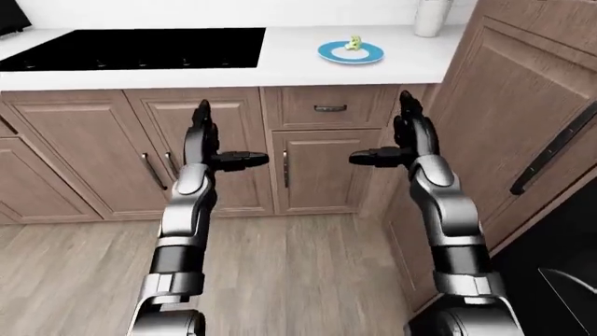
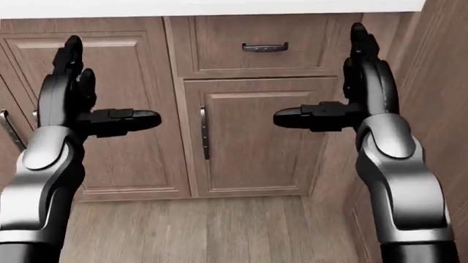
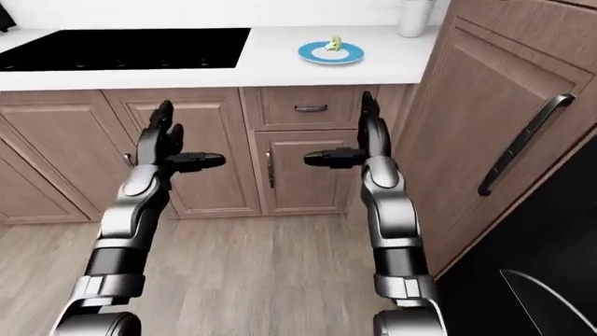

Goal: Place the broccoli on the rack of the oven.

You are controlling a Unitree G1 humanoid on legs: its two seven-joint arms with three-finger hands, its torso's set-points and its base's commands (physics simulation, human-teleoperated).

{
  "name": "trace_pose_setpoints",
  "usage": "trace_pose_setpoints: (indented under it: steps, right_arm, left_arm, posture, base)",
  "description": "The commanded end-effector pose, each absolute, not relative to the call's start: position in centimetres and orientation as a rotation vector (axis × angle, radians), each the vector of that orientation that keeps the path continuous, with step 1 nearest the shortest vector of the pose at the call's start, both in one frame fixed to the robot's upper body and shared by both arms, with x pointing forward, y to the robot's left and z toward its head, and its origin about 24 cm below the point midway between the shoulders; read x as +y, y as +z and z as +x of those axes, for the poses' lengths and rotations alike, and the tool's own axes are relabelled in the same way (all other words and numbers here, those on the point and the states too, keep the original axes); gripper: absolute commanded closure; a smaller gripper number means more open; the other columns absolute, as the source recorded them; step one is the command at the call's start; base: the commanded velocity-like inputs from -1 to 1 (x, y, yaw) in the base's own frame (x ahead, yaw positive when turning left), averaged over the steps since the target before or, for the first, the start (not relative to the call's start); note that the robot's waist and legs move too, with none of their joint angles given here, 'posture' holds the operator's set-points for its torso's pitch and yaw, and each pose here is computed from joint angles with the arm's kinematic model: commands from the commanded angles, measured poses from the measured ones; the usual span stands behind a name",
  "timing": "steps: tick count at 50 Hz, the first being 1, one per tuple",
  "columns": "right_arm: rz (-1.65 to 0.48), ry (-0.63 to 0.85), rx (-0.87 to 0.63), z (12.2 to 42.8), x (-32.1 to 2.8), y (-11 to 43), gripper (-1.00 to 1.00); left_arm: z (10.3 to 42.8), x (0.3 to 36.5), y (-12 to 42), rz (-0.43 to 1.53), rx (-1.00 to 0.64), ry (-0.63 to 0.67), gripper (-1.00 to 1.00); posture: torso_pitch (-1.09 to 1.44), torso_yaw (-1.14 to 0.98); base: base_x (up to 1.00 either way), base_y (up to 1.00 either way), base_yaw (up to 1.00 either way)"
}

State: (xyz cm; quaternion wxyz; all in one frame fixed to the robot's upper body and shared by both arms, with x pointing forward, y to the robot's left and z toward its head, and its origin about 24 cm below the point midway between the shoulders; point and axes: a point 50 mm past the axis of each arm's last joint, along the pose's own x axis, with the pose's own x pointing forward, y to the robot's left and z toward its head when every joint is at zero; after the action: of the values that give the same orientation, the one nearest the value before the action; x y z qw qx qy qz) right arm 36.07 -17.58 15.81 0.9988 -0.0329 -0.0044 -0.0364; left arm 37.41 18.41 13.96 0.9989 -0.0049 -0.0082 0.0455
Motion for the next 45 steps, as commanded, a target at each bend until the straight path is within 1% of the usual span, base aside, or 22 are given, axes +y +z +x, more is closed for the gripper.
trace_pose_setpoints:
  steps: [1, 9, 14, 19, 23, 26, 45]
  right_arm:
    - [-0.074, -0.061, -0.125, 35.9, -17.2, 19.9, -1.00]
    - [-0.077, -0.089, -0.162, 35.7, -17.8, 22.9, -1.00]
    - [-0.070, -0.093, -0.186, 34.9, -18.5, 24.7, -1.00]
    - [-0.070, -0.095, -0.210, 34.1, -18.8, 26.2, -1.00]
    - [-0.061, -0.102, -0.255, 32.9, -19.1, 28.1, -1.00]
    - [-0.051, -0.101, -0.281, 32.2, -19.3, 29.0, -1.00]
    - [-0.056, -0.085, -0.287, 32.0, -19.0, 29.1, -1.00]
  left_arm:
    - [37.9, 18.2, 17.5, -0.015, -0.132, 0.082, -1.00]
    - [37.7, 18.4, 20.3, -0.013, -0.152, 0.061, -1.00]
    - [37.9, 18.7, 22.5, -0.009, -0.193, 0.068, -1.00]
    - [37.0, 18.3, 24.7, -0.010, -0.214, 0.039, -1.00]
    - [36.1, 18.3, 26.1, -0.023, -0.240, 0.042, -1.00]
    - [35.7, 18.4, 26.7, -0.030, -0.253, 0.042, -1.00]
    - [35.5, 18.3, 26.9, -0.020, -0.255, 0.039, -1.00]
  posture:
    - [0.00, 0.00]
    - [0.00, 0.00]
    - [0.00, 0.00]
    - [0.00, 0.00]
    - [0.00, 0.00]
    - [0.00, 0.00]
    - [0.00, 0.00]
  base:
    - [0.00, 0.00, 0.00]
    - [0.00, 0.00, 0.00]
    - [0.00, 0.00, 0.00]
    - [0.00, 0.00, 0.00]
    - [0.00, 0.00, 0.00]
    - [0.10, 0.00, 0.00]
    - [0.21, 0.00, 0.00]
